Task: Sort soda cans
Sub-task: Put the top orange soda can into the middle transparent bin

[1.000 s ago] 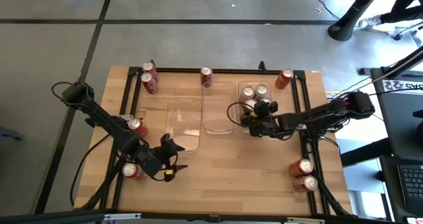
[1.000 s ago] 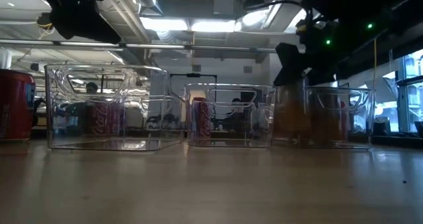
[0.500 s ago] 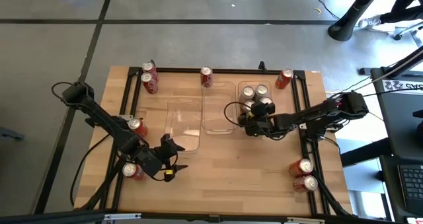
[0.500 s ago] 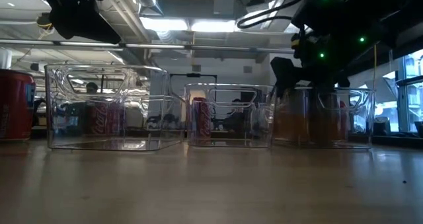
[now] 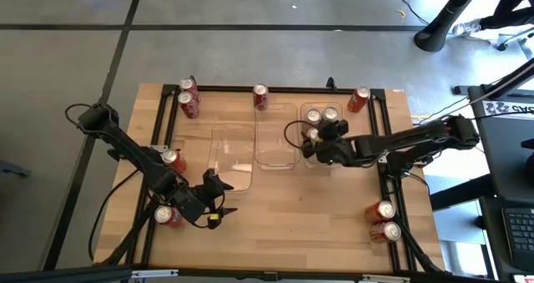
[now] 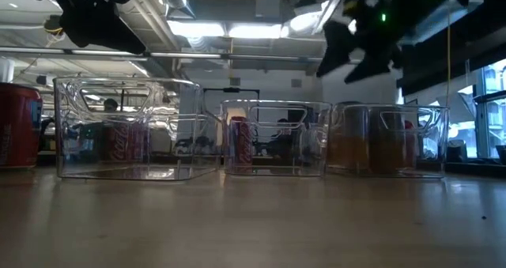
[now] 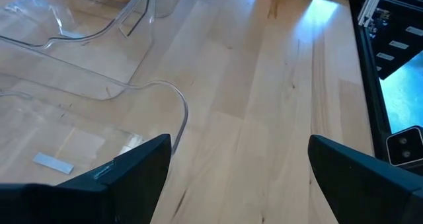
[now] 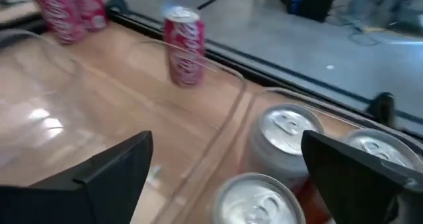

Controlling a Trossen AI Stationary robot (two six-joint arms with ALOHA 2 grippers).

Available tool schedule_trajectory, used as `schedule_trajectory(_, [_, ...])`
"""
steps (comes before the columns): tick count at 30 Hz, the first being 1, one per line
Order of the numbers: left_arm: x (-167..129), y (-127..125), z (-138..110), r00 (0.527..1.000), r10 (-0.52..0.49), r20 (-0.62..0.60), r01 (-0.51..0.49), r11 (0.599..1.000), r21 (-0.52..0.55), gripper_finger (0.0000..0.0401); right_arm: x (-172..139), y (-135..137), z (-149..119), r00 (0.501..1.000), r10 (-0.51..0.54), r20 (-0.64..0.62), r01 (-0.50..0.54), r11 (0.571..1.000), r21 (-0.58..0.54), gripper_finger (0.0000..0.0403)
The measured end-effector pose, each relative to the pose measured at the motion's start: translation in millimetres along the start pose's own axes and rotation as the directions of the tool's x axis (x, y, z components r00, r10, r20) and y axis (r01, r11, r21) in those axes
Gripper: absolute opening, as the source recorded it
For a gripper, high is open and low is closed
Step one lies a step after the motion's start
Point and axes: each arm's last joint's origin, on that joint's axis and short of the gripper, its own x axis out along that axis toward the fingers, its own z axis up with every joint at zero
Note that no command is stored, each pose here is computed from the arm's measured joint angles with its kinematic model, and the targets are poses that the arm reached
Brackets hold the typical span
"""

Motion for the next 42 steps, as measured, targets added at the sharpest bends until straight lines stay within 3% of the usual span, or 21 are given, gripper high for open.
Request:
schedule_trajectory(5, [0.5,3.1,3.7,1.000,-0.005,-0.005,0.005,1.000,-0.010,0.0345,-18.1,-0.5,31.1,0.997,0.076,-0.019,-0.077,0.997,-0.023,0.0383])
schedule_trajectory(11, [-7.0,16.0,19.9,1.000,0.001,0.028,0.000,1.000,-0.009,0.0345,-34.1,-5.5,68.6,0.997,0.070,0.017,-0.068,0.994,-0.091,0.0383])
schedule_trajectory(15, [-13.3,31.4,36.1,0.997,0.027,0.072,-0.030,0.999,0.032,0.0345,-30.5,-21.7,95.5,1.000,-0.018,0.020,0.021,0.988,-0.156,0.0383])
schedule_trajectory(21, [-15.9,62.5,60.1,0.988,0.102,0.120,-0.109,0.992,0.056,0.0345,2.4,-69.8,122.0,0.983,-0.179,-0.050,0.166,0.968,-0.188,0.0383])
schedule_trajectory(26, [-11.5,88.2,71.3,0.983,0.158,0.096,-0.165,0.984,0.064,0.0345,24.4,-113.9,132.3,0.940,-0.329,-0.094,0.317,0.940,-0.124,0.0383])
schedule_trajectory(30, [-6.1,104.5,78.1,0.984,0.164,0.072,-0.169,0.982,0.077,0.0345,30.1,-130.5,127.8,0.934,-0.290,-0.209,0.271,0.955,-0.118,0.0383])
schedule_trajectory(32, [-4.0,112.2,81.1,0.984,0.164,0.062,-0.169,0.982,0.083,0.0345,34.1,-139.6,125.7,0.919,-0.320,-0.230,0.297,0.946,-0.131,0.0383])
schedule_trajectory(37, [-0.8,127.2,85.9,0.987,0.154,0.037,-0.157,0.983,0.095,0.0345,49.5,-170.6,120.5,0.854,-0.422,-0.306,0.421,0.904,-0.073,0.0383])
schedule_trajectory(42, [0.1,134.1,85.6,0.987,0.162,0.008,-0.161,0.981,0.108,0.0345,69.1,-199.5,109.2,0.771,-0.457,-0.444,0.483,0.873,-0.060,0.0383])
